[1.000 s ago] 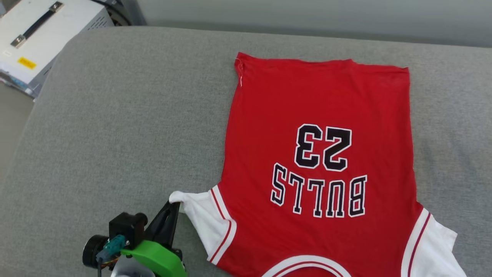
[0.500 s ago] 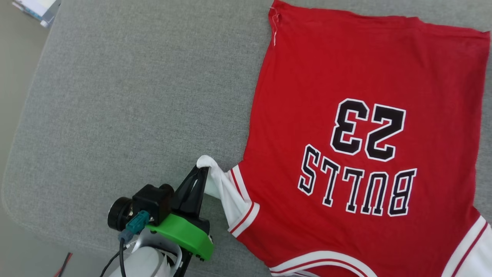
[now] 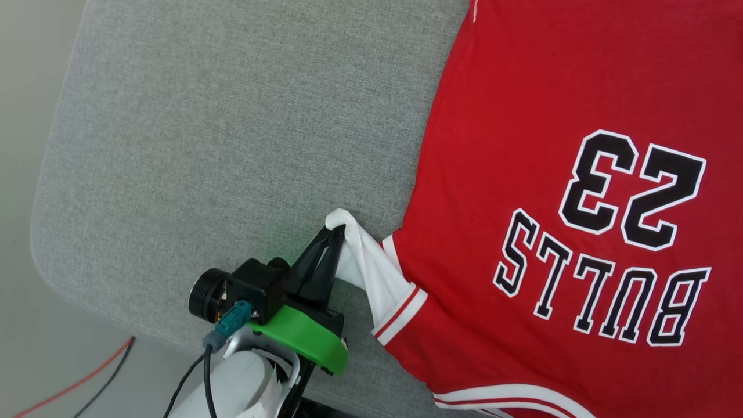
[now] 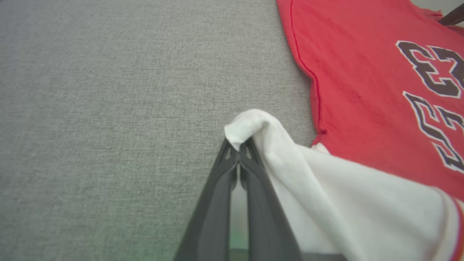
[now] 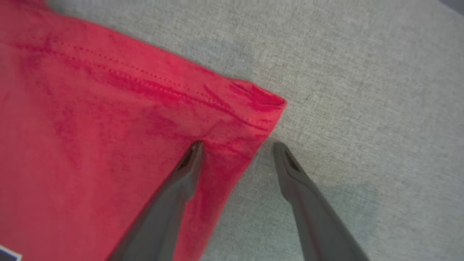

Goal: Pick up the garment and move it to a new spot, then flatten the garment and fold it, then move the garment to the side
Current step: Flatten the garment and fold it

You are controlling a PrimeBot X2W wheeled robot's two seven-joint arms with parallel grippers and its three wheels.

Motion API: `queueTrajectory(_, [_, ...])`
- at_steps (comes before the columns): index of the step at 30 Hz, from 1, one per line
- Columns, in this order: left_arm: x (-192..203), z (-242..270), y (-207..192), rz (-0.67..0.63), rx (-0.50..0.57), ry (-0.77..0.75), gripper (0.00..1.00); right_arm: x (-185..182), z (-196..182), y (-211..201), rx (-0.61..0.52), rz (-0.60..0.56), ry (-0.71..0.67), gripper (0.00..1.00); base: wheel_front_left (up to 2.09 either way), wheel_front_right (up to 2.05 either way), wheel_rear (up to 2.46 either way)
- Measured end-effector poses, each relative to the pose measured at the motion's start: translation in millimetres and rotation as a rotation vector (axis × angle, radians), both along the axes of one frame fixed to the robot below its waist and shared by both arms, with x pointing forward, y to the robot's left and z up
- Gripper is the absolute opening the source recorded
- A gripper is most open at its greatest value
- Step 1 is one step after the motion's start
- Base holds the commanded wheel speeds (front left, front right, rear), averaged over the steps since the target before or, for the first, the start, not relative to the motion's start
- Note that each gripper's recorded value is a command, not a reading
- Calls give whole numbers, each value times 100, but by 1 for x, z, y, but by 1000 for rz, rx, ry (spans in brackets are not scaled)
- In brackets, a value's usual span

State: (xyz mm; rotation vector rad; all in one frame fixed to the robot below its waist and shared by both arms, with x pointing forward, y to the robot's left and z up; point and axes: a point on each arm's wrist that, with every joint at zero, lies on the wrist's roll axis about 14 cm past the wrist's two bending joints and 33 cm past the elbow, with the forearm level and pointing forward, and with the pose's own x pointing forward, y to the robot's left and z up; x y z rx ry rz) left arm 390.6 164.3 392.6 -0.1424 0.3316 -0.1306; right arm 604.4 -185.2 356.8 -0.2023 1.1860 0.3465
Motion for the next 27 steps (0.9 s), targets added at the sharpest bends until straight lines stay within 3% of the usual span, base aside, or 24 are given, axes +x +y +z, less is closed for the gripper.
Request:
queueTrajectory(2, [-1,-2,1,2,-2,7,0,0,-3,-1,-1,6,4,100,0,0,0])
queueTrajectory(3, [-1,-3,1,4,-2,8,0,0,-3,-2,-2,8,0,69,0,0,0])
queueTrajectory(4, [-1,-3,2,6,-2,10,0,0,-2,-2,2,8,-2,2,0,0,0])
queueTrajectory(14, [0,7,6,11,5,-25,0,4,29,15,57,28,-124,0,0,0,0])
queueTrajectory(19, [-11,18,12,23,14,-44,0,-1,64,18,53,70,-210,0,0,0,0])
queueTrajectory(27, [-32,33,16,32,13,-76,0,-38,114,-16,1,103,-291,0,0,0,0])
